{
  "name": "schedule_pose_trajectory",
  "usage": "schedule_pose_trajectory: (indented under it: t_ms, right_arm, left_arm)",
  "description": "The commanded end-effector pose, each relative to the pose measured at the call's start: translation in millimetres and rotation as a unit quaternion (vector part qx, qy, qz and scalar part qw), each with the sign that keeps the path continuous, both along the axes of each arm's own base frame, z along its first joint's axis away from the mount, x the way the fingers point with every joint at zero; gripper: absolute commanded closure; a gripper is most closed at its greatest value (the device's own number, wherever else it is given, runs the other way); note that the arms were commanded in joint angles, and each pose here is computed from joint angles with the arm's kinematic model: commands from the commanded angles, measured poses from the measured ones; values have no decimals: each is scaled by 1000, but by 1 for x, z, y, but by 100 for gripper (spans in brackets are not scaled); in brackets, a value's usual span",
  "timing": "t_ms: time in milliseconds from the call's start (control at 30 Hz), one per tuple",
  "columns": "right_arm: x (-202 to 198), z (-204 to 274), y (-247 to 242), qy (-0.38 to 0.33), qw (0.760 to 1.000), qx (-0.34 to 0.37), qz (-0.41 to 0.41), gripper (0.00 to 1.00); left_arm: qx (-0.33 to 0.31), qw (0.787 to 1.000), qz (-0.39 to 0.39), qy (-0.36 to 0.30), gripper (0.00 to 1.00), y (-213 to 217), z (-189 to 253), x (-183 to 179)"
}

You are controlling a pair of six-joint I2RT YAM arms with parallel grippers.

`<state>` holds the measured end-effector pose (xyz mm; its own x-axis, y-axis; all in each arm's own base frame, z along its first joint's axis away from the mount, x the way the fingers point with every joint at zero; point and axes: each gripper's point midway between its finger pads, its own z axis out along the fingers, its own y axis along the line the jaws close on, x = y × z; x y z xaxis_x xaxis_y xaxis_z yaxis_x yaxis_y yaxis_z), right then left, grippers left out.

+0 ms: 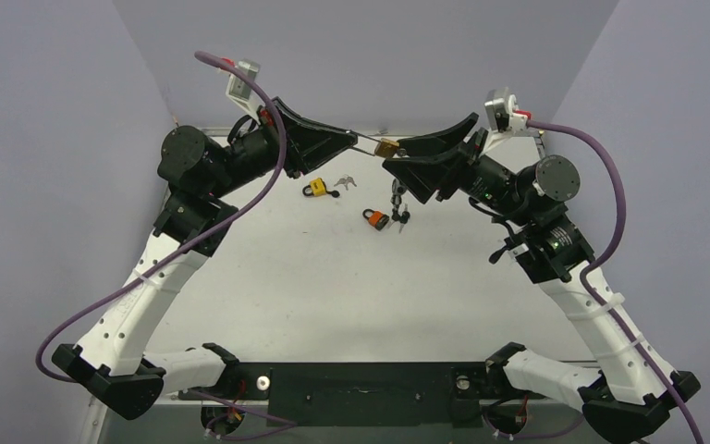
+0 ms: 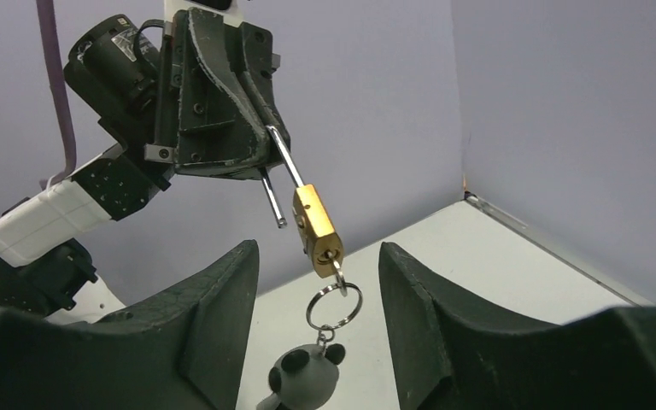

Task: Lock with the key
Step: Lock the lock.

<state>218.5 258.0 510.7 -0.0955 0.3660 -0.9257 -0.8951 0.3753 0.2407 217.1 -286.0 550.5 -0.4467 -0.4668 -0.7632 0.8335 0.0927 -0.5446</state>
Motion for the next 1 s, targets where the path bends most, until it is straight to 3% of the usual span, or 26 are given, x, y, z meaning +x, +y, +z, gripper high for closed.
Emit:
schedule_pose_trajectory:
  t_ms: [0,567,767,967]
  right_arm:
    - [-16,32,5,-61,998,20,26,53]
    - [-31,42,14,-56,995,44,70,81]
    - [-40,48,17,-42,991,71,106,100]
    - [-57,55,20,-27,982,97,158,100]
  left_arm:
    - [-30,999,18,-26,100,13,34,-13]
    - [-25,999,11,-41,100,17,36,-24]
    - [-18,999,1,-44,100,14,30,-26]
    - [-9,998,-9,-54,100,13,25,-31]
